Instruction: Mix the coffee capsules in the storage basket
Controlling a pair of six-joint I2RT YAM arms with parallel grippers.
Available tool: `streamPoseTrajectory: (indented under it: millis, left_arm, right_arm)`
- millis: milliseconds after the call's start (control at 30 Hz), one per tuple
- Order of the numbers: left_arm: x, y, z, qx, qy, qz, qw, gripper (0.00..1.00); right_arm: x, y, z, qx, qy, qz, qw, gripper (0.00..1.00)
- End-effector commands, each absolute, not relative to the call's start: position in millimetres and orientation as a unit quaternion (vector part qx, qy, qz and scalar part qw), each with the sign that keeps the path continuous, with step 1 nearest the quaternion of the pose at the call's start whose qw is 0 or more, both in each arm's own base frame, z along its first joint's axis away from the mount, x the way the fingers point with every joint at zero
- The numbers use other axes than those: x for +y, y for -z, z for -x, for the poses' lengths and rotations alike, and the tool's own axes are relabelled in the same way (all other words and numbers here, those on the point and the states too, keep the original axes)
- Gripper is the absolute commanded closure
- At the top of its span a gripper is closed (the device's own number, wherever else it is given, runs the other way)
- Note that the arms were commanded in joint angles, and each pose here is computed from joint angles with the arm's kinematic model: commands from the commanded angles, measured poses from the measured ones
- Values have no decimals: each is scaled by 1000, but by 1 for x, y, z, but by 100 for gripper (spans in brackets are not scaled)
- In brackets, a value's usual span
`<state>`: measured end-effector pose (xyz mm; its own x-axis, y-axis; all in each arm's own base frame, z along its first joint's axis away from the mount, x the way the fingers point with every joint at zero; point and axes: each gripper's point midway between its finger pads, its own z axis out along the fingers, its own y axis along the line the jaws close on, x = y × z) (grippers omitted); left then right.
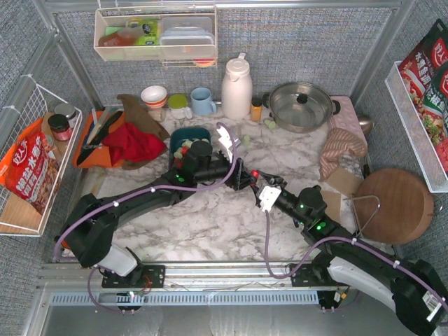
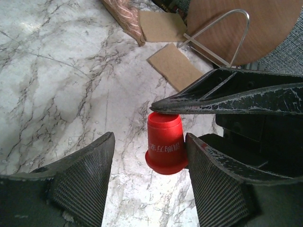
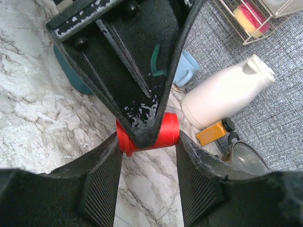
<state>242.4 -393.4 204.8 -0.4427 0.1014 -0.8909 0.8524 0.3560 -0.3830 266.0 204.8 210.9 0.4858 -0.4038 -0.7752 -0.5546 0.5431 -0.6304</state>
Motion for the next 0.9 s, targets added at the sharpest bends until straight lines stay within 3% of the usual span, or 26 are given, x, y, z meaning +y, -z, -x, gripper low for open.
streamPoseTrajectory:
  millis: [0, 333, 600, 867]
  left_arm:
    - [-399, -209, -243, 704, 466, -334, 420, 31]
    - [-404, -210, -245, 701, 474, -324, 423, 37]
    - [-407, -212, -244, 697, 480, -322, 425, 58]
    - [-407, -211, -245, 699, 480, -318, 425, 70]
  right_arm:
    - [209, -220, -261, 487, -61, 477, 729, 76]
    - [216, -219, -260, 486, -69, 487, 723, 75]
    - [220, -211, -263, 493, -73, 493, 713, 71]
    - [220, -205, -269, 506, -67, 490, 707, 63]
